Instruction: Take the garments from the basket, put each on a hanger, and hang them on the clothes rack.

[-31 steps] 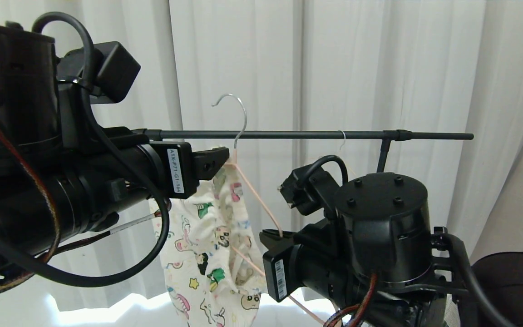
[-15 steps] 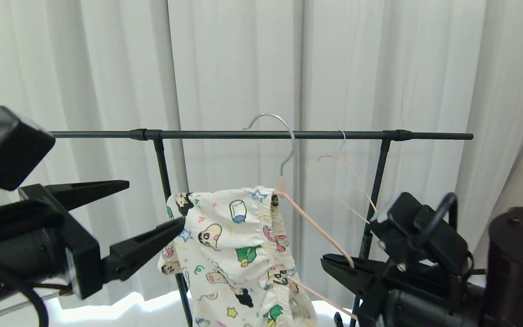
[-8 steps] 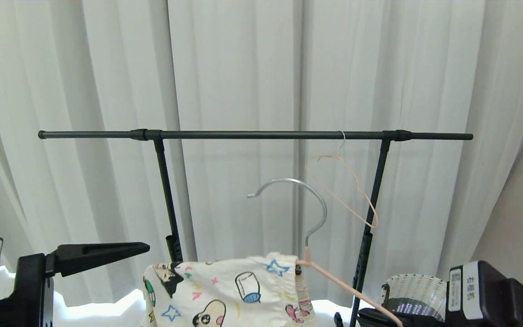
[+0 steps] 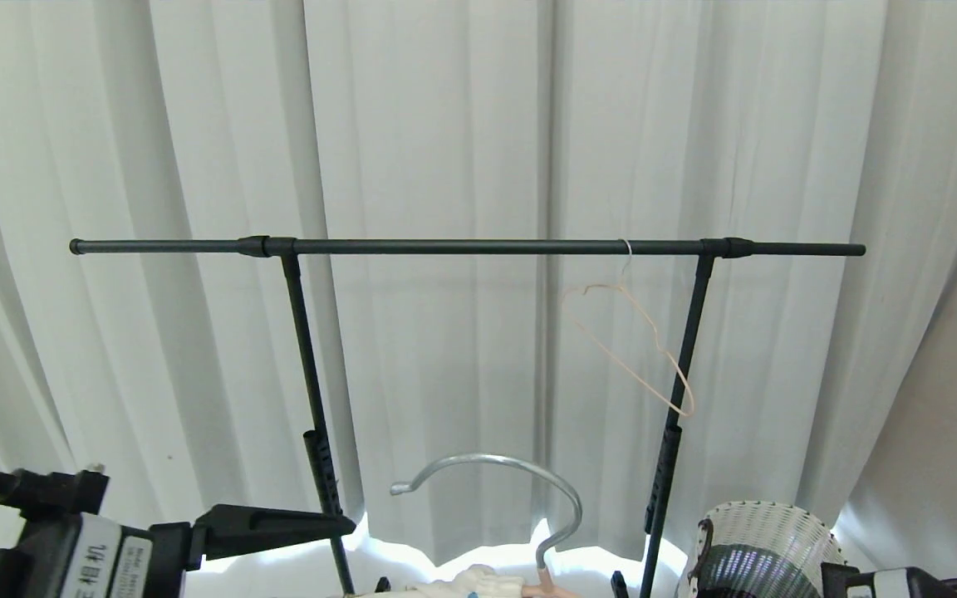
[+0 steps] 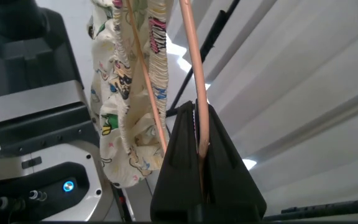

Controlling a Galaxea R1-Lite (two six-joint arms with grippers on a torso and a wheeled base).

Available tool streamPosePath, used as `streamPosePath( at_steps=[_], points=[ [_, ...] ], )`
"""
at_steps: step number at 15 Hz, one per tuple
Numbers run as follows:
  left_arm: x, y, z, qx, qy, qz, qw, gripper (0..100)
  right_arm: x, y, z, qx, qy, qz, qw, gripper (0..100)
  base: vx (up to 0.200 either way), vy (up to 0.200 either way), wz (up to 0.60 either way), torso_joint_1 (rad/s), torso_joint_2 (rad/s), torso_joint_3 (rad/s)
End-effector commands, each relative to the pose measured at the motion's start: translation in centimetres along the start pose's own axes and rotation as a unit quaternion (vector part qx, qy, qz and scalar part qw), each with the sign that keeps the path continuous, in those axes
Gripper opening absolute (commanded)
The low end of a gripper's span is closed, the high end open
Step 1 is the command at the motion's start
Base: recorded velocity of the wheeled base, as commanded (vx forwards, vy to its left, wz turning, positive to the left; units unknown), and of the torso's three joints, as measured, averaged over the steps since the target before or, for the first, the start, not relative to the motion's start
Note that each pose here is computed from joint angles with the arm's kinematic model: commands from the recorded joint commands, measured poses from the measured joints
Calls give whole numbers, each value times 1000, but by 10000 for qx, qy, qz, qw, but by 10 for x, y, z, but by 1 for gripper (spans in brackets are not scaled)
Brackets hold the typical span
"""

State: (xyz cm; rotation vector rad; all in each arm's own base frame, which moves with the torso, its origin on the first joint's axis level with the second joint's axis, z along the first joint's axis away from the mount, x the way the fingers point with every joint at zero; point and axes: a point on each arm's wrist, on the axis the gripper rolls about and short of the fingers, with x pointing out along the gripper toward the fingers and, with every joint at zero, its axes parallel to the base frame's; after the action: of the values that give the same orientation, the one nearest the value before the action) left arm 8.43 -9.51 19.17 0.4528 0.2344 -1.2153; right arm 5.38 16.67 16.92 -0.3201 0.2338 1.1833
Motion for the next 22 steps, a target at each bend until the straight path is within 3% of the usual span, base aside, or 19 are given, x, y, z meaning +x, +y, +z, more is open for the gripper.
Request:
streamPosePath(
  at_steps=[1,7,13,14,22],
  points=[
    [13,0,-3,-66,199,-253,9995,100,2,2,-1,-29,43,43,10000,0,0,0,0,0,0,0],
    [27,5,-5,-150,409,-383,9983,100,3,3,-1,-131,55,66,9999,0,0,0,0,0,0,0],
    [38,11,4,-106,355,-427,9984,100,3,3,0,-132,39,72,9999,0,0,0,0,0,0,0],
    [38,10,4,-100,350,-424,9984,0,2,3,0,-130,24,63,9999,0,0,0,0,0,0,0],
    [37,10,4,-97,343,-421,9985,0,1,2,0,-250,-3,29,9997,0,0,0,0,0,0,0]
  ],
)
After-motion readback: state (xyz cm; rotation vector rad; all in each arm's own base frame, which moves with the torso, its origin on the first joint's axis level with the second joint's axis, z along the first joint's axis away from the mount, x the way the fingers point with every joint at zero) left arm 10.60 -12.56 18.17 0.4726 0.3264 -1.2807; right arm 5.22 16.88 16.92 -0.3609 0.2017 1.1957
